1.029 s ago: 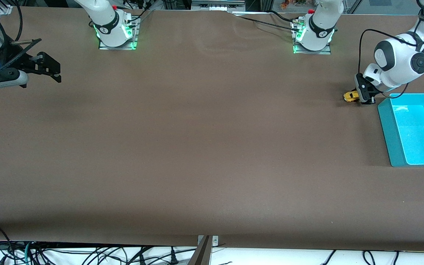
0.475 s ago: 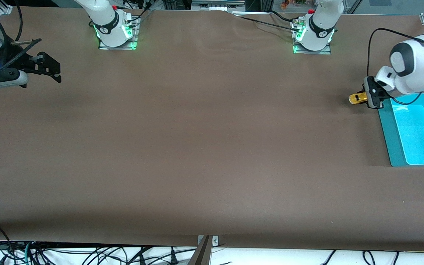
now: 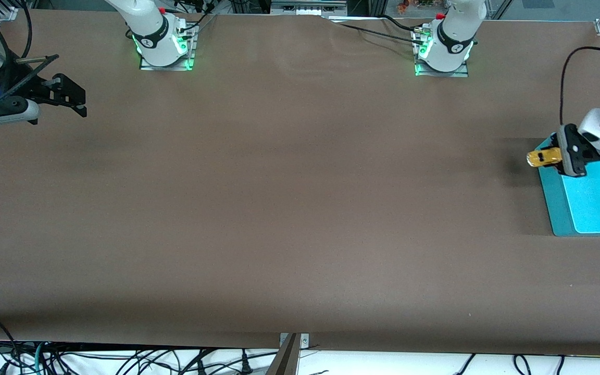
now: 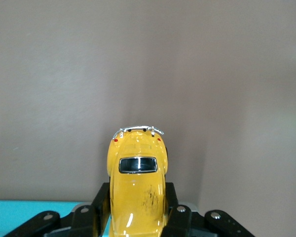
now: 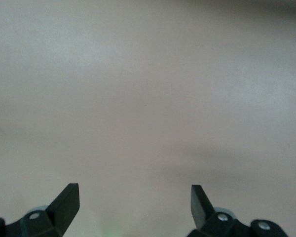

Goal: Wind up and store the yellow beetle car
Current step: 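Lift the car with the left gripper and carry it over the cyan bin, then lower the car into the bin and open the left gripper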

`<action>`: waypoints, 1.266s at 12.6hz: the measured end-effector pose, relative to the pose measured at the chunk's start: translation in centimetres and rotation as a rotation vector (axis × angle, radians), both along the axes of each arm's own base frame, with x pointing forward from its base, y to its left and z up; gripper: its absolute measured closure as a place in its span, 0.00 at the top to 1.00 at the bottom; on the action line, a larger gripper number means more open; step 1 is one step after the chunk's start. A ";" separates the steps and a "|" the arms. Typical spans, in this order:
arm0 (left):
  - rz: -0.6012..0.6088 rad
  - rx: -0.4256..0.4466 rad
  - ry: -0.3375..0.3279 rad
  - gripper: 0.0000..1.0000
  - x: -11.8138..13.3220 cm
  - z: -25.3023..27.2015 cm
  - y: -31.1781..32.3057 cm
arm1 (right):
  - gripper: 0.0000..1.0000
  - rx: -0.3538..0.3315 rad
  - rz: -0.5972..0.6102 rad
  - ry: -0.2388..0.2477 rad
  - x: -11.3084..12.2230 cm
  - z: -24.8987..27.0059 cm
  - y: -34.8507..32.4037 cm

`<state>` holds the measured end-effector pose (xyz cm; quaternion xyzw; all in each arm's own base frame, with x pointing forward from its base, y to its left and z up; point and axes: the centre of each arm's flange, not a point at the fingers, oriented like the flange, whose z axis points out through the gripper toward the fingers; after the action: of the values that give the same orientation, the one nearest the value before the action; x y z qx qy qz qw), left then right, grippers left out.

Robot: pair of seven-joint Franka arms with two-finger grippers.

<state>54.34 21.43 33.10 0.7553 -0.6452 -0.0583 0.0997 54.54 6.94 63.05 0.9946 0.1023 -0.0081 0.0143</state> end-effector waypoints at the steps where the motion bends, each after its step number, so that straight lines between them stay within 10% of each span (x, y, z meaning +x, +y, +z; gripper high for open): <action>1: -0.023 -0.006 -0.007 0.47 1.4 -0.7 1.2 | 1.00 0.000 0.000 0.000 0.0 0.0 0.0; 16: -0.079 0.062 0.027 0.47 -0.4 -9.3 16.6 | 1.00 0.000 0.000 0.000 0.0 0.0 0.0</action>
<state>53.92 38.04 23.80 0.7312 -0.6708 -0.0924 0.0827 54.55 6.95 63.05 0.9946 0.1022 -0.0081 0.0142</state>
